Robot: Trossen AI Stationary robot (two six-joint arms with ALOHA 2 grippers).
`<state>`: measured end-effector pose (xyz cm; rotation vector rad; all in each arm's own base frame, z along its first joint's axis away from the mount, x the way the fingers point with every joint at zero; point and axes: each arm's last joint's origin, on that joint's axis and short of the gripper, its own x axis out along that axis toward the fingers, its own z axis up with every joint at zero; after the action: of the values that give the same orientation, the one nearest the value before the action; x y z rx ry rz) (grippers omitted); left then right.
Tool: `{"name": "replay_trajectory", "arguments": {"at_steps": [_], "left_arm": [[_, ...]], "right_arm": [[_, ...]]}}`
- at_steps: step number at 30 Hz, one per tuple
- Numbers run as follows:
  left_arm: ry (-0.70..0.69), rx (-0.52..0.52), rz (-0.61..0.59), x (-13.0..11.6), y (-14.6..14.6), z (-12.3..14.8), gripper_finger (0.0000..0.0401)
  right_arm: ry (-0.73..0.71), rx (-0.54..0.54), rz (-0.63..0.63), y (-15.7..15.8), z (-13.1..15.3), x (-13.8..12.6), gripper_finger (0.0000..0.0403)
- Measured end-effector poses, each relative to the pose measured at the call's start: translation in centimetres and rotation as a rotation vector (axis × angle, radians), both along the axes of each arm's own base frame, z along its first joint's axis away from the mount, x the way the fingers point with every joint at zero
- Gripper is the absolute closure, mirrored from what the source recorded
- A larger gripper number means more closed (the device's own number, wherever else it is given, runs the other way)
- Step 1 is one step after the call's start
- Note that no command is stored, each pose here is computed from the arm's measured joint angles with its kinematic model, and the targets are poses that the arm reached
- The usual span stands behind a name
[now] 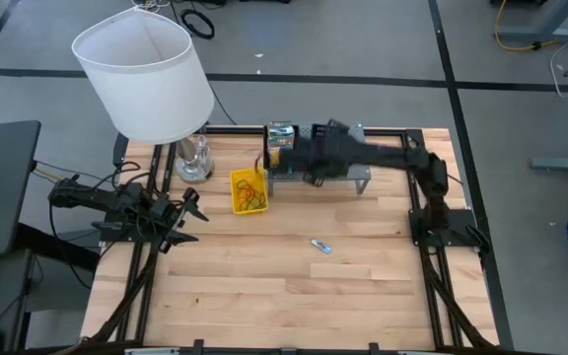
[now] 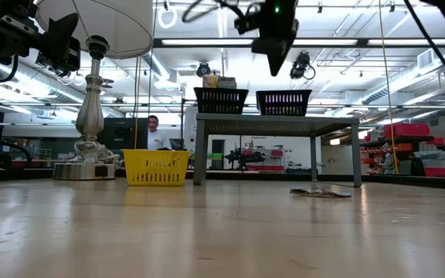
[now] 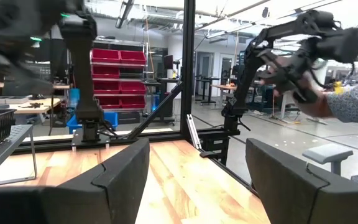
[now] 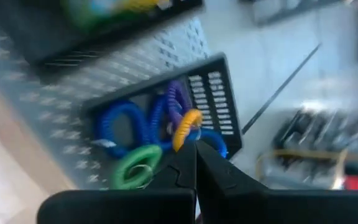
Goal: Pick & Place Office Desk Supplies
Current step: Put the black bin on the shelf
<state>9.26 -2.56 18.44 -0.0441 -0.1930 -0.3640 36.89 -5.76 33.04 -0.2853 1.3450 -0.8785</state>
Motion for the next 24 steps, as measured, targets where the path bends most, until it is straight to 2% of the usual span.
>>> {"name": "replay_trajectory", "arguments": {"at_steps": [5,11,20,24], "left_arm": [[0.000,0.000,0.000,0.0,0.0,0.0,0.0133],[0.000,0.000,0.000,0.0,0.0,0.0,0.0133],[0.000,0.000,0.000,0.0,0.0,0.0,0.0133],[0.000,0.000,0.000,0.0,0.0,0.0,0.0133]], "right_arm": [[-0.064,0.091,-0.113,-4.5,1.1,-0.9,0.0403],[-0.104,0.250,-0.196,-7.9,0.9,-2.1,0.0403],[-0.208,0.384,-0.089,-8.5,0.7,-1.0,0.0403],[-0.215,0.391,-0.073,-8.6,0.5,-0.7,0.0403]]}}
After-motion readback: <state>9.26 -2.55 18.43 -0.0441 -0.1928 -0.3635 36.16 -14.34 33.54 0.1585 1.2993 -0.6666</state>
